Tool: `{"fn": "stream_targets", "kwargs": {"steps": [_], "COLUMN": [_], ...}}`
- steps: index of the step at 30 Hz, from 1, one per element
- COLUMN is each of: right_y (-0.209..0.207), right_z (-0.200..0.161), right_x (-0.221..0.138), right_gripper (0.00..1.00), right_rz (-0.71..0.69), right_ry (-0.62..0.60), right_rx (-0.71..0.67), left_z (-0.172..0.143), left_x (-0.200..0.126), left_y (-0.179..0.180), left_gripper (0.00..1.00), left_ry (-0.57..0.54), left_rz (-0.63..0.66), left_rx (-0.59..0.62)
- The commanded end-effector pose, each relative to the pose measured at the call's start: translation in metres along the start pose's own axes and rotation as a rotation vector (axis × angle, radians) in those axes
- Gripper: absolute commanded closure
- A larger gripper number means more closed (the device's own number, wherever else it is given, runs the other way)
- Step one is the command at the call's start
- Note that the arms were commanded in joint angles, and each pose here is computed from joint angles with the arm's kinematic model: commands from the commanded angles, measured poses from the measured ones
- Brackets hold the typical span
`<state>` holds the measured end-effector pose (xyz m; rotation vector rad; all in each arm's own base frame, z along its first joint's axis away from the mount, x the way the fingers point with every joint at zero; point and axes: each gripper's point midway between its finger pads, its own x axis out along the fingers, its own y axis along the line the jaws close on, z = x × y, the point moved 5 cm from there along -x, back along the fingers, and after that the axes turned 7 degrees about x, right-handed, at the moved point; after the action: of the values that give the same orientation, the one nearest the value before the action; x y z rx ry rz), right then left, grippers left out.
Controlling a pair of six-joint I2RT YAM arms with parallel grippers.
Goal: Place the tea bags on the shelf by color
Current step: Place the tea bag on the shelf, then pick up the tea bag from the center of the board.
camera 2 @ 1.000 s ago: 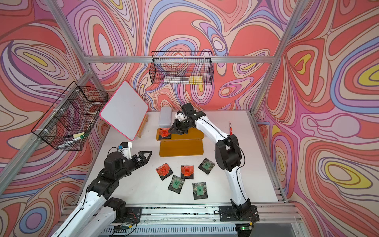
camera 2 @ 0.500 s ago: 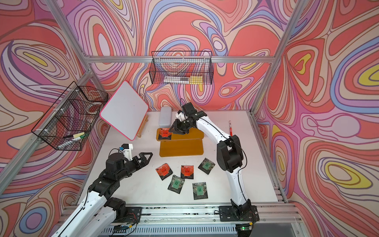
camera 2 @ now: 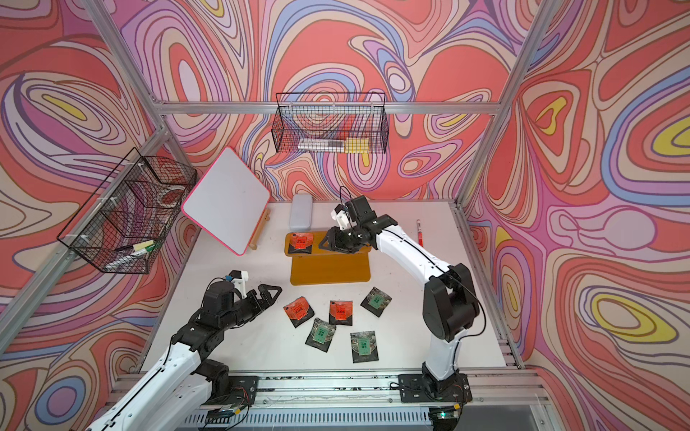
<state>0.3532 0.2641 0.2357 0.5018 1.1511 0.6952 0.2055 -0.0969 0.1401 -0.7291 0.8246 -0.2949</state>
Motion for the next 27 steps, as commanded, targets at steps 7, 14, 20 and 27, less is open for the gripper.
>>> {"fn": "stream_targets", "kwargs": {"steps": [7, 14, 20, 27], "right_y": [0.005, 0.012, 0.012, 0.006], "right_z": [-0.059, -0.106, -0.136, -0.160], "right_x": [-0.011, 0.010, 0.033, 0.061], "right_gripper": [0.57, 0.56, 0.55, 0.55], "right_rz": [-0.047, -0.101, -0.087, -0.113], "right_ry": [-0.058, -0.027, -0.032, 0.010], "right_rx": [-0.138, -0.133, -0.072, -0.047], "left_z": [-0.007, -0.008, -0.008, -0.010], "left_x": [0.014, 0.024, 0.030, 0.041], "left_y": [0.005, 0.004, 0.002, 0.001], "left_gripper": [0.12, 0.12, 0.12, 0.12], "left_ry": [0.032, 0.059, 0.071, 0.094], "left_rz": [-0.037, -0.053, -0.067, -0.076], "left_rx": [-0.012, -0.005, -0.006, 0.001]}}
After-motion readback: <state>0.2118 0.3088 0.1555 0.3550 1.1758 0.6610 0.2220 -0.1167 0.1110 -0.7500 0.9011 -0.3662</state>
